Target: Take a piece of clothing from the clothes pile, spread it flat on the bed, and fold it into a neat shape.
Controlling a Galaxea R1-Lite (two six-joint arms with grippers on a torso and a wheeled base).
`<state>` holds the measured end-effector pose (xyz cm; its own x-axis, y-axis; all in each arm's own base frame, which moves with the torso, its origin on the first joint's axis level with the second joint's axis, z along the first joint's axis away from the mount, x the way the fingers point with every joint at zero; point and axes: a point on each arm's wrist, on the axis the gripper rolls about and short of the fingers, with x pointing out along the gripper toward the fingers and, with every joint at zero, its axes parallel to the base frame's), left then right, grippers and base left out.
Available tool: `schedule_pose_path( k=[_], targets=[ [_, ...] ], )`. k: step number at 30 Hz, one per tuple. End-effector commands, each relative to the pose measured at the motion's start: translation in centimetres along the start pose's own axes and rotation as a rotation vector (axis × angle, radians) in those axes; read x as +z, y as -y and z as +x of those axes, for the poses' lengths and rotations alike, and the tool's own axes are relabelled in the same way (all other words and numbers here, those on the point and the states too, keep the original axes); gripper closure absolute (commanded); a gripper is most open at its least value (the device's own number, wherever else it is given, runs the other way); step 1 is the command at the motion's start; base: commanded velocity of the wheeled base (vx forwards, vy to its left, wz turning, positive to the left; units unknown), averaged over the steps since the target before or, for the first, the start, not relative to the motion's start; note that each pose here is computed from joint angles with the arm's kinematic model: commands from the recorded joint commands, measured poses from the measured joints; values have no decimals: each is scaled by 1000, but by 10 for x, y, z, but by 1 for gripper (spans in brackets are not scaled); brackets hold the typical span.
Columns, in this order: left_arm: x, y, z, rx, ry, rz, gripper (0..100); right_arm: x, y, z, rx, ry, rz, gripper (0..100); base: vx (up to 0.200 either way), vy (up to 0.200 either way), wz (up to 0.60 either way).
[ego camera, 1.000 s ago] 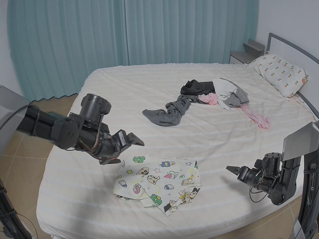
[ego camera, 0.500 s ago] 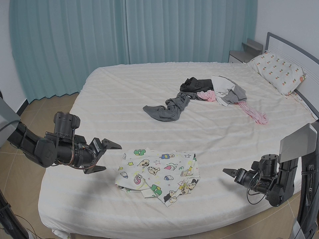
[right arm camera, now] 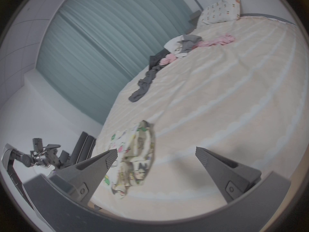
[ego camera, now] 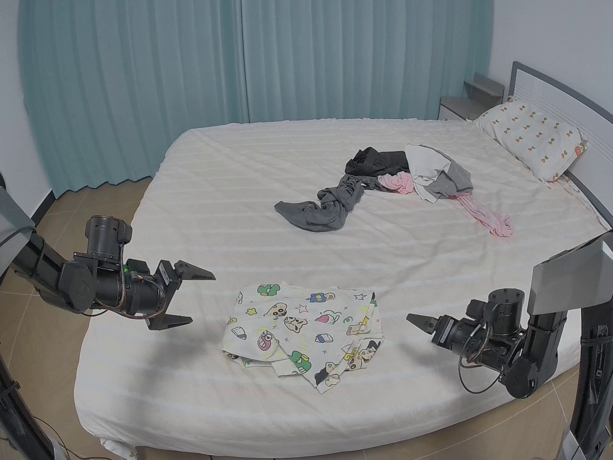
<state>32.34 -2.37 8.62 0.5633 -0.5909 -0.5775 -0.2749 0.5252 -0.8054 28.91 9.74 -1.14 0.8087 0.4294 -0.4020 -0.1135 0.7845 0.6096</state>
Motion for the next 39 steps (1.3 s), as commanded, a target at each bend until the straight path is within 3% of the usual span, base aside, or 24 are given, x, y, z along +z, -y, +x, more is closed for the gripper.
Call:
schedule_pose_path(
  k=[1, 5, 12, 16, 22, 32, 39],
  targets=[
    [13, -14, 7, 6, 15, -29, 0, 3, -35, 21, 95, -11, -31, 0, 0, 200, 0],
    [13, -23, 14, 2, 20, -24, 0, -19, -50, 21, 119, -94, 77, 0, 0, 200, 0],
    [6, -37, 19, -36, 51, 15, 0, -48, -43, 7, 94, -239, 66, 0, 0, 57, 0],
    [1, -45, 20, -74, 85, 50, 0, -56, -40, 9, 74, -275, 65, 0, 0, 0, 0],
    [-2, -49, 23, -90, 97, 67, 0, -59, -34, 9, 11, -334, 46, 0, 0, 0, 0],
    [-2, -49, 24, -87, 99, 70, 0, -55, -29, 20, -3, -332, 8, 0, 0, 0, 0],
    [-2, -49, 24, -85, 100, 71, 0, -54, -19, 28, -68, -373, -4, 0, 0, 0, 0]
  ],
)
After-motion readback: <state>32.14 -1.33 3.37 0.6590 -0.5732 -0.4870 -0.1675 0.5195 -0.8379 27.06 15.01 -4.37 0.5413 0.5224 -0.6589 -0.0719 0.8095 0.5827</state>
